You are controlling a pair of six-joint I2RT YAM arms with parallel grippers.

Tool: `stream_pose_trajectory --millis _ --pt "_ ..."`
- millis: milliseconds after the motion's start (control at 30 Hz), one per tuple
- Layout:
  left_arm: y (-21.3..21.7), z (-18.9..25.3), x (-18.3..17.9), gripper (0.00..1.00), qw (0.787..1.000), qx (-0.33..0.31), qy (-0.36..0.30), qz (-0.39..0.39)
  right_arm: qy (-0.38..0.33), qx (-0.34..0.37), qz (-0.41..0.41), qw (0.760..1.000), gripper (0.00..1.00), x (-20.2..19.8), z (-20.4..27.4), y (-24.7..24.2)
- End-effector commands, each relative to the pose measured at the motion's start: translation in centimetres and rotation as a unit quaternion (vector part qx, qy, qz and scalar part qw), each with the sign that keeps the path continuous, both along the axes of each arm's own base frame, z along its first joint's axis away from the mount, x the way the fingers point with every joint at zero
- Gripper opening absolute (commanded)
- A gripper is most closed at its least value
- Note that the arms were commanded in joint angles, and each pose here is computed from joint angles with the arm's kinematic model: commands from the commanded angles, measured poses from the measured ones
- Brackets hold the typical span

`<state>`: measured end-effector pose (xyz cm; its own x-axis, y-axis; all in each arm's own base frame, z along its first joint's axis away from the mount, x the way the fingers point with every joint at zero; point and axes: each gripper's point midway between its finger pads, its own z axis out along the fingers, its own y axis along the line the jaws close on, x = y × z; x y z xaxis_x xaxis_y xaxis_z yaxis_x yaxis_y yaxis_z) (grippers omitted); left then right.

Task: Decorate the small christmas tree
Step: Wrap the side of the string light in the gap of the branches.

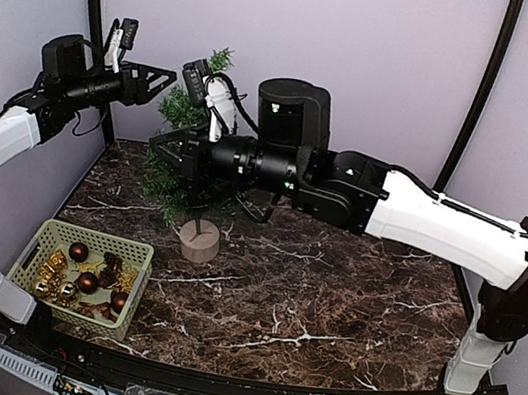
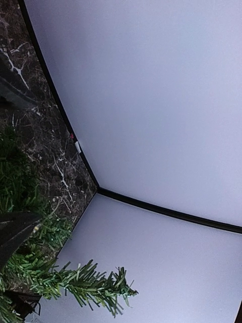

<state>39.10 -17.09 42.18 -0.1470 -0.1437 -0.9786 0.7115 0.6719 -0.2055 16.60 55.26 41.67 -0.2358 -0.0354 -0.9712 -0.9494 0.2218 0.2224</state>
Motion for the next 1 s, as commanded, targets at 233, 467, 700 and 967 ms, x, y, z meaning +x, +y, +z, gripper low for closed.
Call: stream_pose_trajectory --millis 233,467,700,967 --pt "2.9 -1.7 -1.3 0.86 0.994 0.063 0.024 0.084 -0.004 0.038 -0.008 0.999 0.0 -0.5 2.2 -0.8" --pt "8.4 -2.4 -0.8 0.74 0.963 0.068 0.101 0.243 -0.005 0.037 -0.001 0.999 0.0 -0.8 2.2 -0.9" --pt "4.6 4.1 -5.4 0.69 0.986 -0.048 0.111 0.116 -0.01 0.038 0.006 0.999 0.0 -1.0 2.3 -0.8" --pt "0.9 5.1 -6.8 0.7 0.983 -0.101 0.156 -0.015 -0.008 0.038 0.01 0.999 0.0 -1.1 2.2 -0.7"
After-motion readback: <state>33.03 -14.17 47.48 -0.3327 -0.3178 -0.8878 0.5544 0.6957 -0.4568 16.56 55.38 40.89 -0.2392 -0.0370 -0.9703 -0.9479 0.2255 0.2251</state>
